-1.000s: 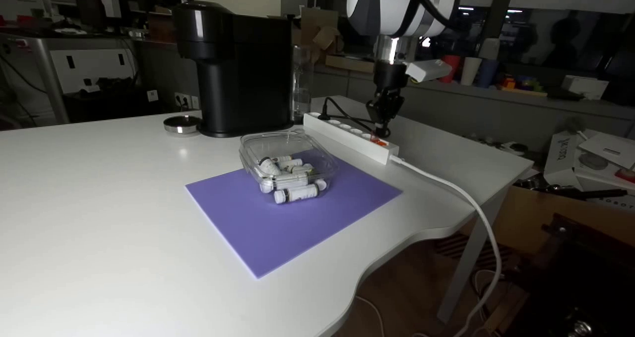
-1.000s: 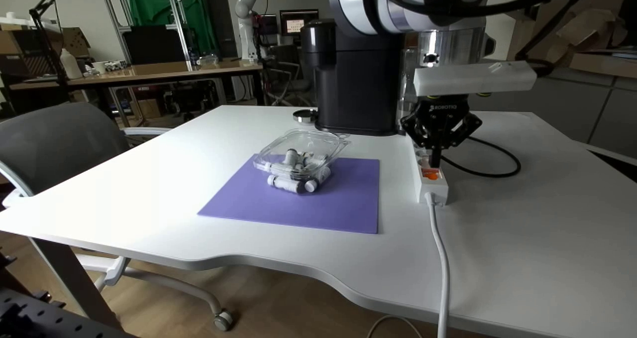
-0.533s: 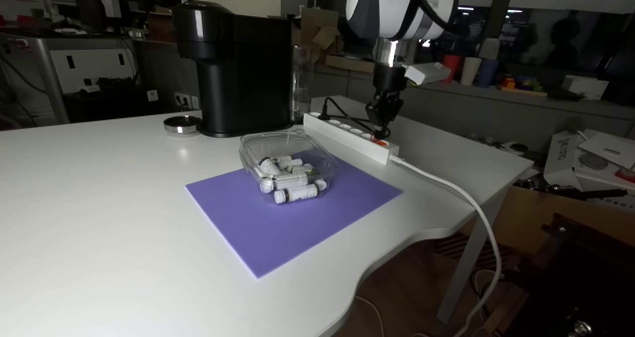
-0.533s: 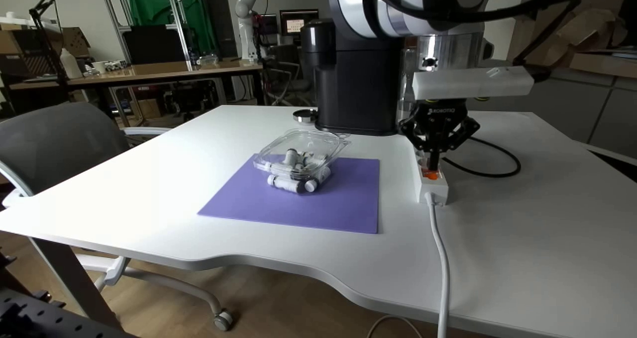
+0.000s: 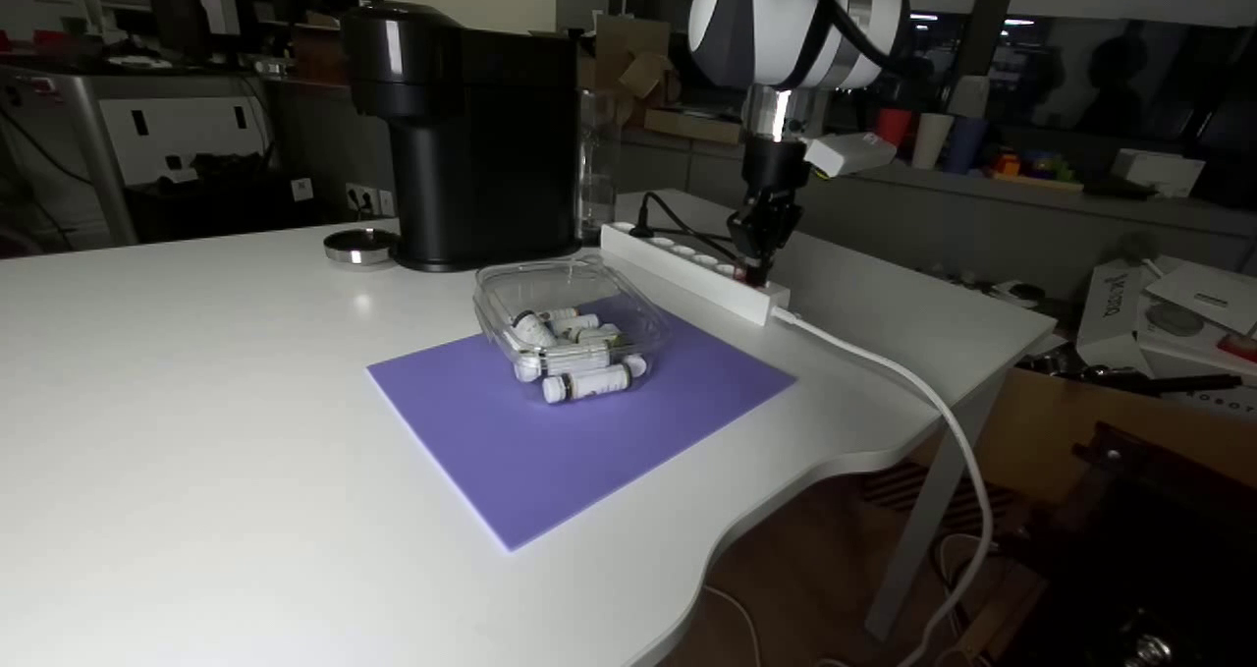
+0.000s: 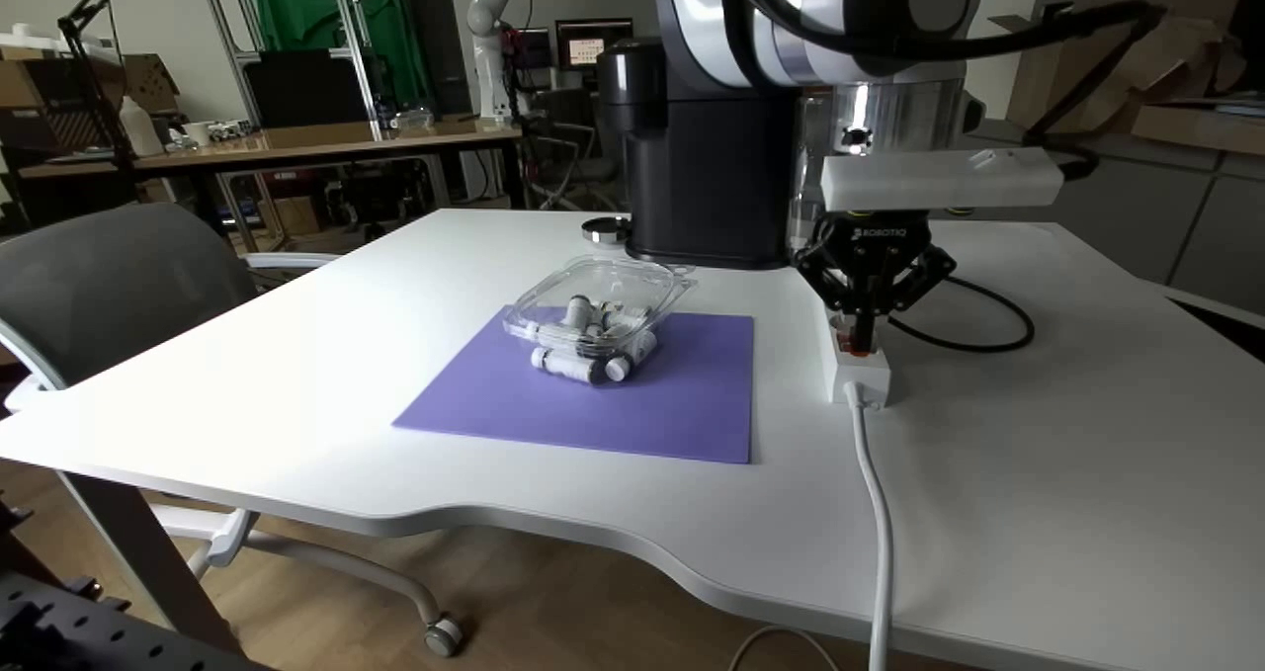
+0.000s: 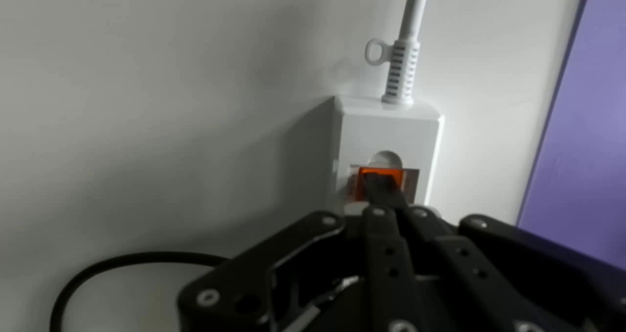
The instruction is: Turn on the switch on the adapter
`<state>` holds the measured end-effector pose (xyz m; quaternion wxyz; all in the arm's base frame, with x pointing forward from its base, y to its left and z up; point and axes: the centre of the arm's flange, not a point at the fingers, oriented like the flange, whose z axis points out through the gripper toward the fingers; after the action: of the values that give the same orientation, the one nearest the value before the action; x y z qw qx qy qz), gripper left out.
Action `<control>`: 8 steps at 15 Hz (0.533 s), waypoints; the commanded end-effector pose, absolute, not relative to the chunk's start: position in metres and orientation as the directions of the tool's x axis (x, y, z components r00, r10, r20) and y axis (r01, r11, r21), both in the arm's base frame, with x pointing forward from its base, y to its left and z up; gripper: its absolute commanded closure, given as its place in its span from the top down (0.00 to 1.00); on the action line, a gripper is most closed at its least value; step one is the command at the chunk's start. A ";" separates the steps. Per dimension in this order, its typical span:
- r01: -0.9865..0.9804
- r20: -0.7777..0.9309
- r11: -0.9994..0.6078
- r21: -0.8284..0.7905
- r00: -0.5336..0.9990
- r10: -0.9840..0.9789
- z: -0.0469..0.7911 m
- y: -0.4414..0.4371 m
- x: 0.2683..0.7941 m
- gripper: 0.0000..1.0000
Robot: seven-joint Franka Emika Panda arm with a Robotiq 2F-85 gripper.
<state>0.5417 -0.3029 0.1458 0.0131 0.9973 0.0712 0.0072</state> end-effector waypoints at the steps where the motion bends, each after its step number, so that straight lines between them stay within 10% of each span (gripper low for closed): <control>1: 0.099 0.000 -0.995 0.027 0.995 0.099 0.140 -0.312 0.552 0.00; 8: 0.090 -0.035 -0.991 -0.103 0.995 0.094 0.128 -0.327 0.563 0.00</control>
<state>0.5475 -0.3106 0.1455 -0.0115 0.9984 0.0552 -0.0069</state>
